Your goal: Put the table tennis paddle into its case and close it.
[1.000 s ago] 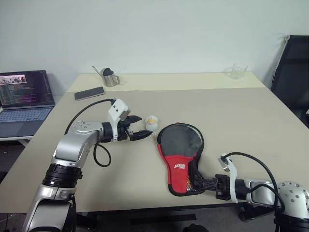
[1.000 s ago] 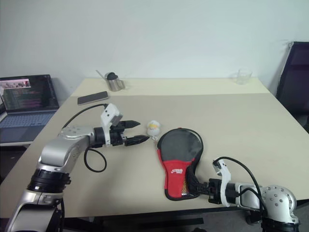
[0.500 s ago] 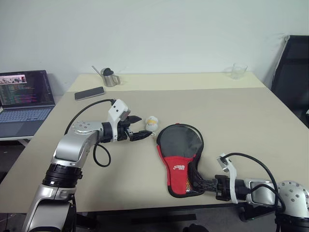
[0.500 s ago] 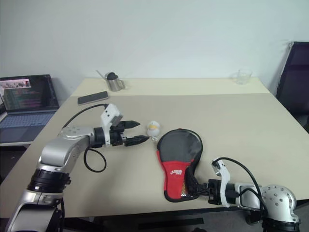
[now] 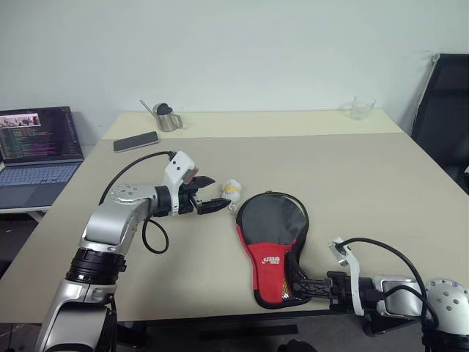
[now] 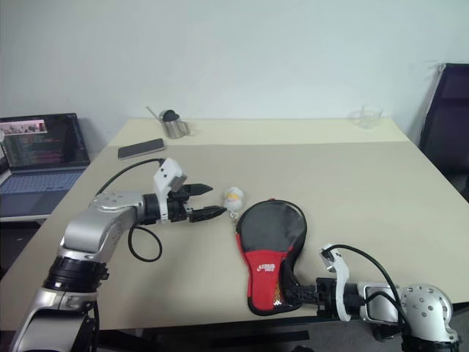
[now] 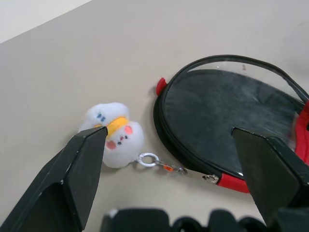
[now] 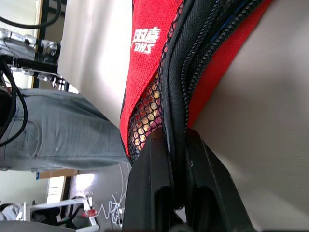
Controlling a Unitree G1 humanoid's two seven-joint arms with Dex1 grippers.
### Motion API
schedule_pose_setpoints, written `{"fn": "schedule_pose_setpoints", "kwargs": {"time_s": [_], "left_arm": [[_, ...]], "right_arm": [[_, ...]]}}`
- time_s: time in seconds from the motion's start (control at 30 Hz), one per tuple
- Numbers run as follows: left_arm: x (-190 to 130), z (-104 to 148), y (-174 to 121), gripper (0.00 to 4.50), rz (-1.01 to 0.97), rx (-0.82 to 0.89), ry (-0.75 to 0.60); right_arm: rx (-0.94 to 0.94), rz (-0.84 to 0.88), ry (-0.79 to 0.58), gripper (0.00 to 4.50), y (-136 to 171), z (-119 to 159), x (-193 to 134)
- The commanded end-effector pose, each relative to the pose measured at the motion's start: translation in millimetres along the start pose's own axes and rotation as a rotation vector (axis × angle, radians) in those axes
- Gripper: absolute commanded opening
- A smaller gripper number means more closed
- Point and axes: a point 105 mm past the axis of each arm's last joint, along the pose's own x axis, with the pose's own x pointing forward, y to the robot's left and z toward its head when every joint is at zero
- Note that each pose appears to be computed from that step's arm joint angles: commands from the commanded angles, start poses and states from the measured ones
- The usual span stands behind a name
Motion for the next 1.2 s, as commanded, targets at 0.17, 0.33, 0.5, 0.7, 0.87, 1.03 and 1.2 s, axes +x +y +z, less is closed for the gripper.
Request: {"fn": "schedule_pose_setpoints", "kwargs": {"time_s": [0.17,0.33,0.5,0.7,0.87,1.03,1.2], "left_arm": [[-1.2,14.7,1.9,4.5,0.006,0.05,-0.034],[-1.3,15.7,3.4,4.5,0.014,0.052,-0.039],[-2.0,17.3,6.5,4.5,0.031,0.052,-0.049],[-2.5,21.4,18.5,4.5,0.092,0.006,-0.078],[7.4,26.3,31.2,4.5,0.164,-0.031,-0.096],[26.5,25.7,38.3,4.5,0.223,-0.058,-0.068],[53.2,13.3,34.6,4.5,0.248,-0.084,0.0]], "right_arm": [[-0.046,0.061,-0.019,1.92,13.6,5.8,-1.8],[-0.083,0.022,-0.029,3.77,8.6,13.6,-10.5],[-0.171,-0.084,-0.026,4.49,-4.9,24.8,-35.3],[-0.58,-0.383,-0.028,4.49,-28.0,67.3,-95.3],[-0.911,-0.361,-0.443,4.49,34.3,162.1,-77.0],[-1.041,-0.318,-0.518,4.49,45.1,164.2,-1.7],[-0.973,-0.354,-0.477,4.49,19.2,146.0,56.2]]}}
